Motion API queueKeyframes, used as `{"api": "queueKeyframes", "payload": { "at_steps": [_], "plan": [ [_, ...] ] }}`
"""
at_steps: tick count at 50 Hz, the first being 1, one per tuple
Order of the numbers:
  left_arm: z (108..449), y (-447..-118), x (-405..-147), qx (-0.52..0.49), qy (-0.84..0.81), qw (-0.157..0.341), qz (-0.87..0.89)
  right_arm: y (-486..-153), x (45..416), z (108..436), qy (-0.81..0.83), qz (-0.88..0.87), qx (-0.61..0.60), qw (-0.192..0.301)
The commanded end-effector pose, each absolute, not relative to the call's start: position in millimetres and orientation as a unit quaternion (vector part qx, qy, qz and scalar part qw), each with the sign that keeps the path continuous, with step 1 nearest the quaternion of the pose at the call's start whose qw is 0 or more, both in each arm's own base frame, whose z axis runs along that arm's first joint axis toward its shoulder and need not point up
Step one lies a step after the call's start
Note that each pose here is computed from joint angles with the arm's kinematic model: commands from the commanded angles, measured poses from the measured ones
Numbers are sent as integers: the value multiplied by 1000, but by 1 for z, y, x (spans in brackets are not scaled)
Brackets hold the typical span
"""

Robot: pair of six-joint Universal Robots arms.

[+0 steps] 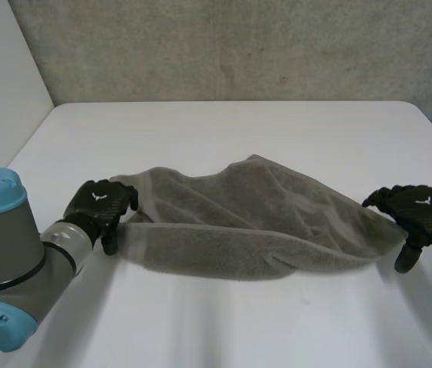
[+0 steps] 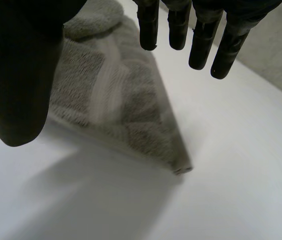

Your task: Fold the towel.

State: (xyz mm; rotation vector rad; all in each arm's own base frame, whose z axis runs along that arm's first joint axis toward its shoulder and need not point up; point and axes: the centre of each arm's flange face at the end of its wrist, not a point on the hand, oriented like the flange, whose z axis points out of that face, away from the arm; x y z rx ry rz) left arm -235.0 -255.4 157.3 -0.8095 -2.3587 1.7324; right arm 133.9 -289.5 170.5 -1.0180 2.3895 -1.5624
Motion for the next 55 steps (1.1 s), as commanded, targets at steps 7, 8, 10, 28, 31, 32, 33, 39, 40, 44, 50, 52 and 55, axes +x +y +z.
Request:
{"api": "queueKeyframes", "payload": {
  "at_steps": [7,8,10,28,31,32,33,39,40,44,50,52,55],
  "plan": [
    [150,-251,-236,-267,-782,57,560,-288,140,149,795,-491,-341,103],
    [150,-250,-237,-270,-782,59,559,-287,142,148,794,-490,-343,112],
    [149,-249,-238,-270,-782,60,558,-287,143,146,794,-488,-344,119],
    [142,-248,-239,-273,-786,61,551,-290,144,131,804,-471,-336,136],
    [140,-248,-239,-272,-788,62,549,-292,144,129,803,-472,-337,136],
    [139,-248,-239,-273,-788,62,548,-292,144,127,804,-471,-336,137],
    [138,-248,-240,-275,-788,63,547,-292,145,127,803,-471,-338,137],
    [138,-246,-242,-277,-787,65,547,-291,149,127,799,-473,-344,140],
    [138,-246,-243,-279,-786,66,548,-291,151,127,797,-476,-344,141],
    [138,-245,-245,-280,-785,67,549,-293,155,127,793,-483,-341,146],
    [136,-246,-245,-280,-786,67,547,-292,160,128,788,-487,-345,150],
    [135,-248,-245,-280,-786,66,548,-292,161,128,788,-487,-346,150],
    [134,-248,-246,-280,-786,66,548,-293,161,128,788,-486,-347,151]
  ]
}}
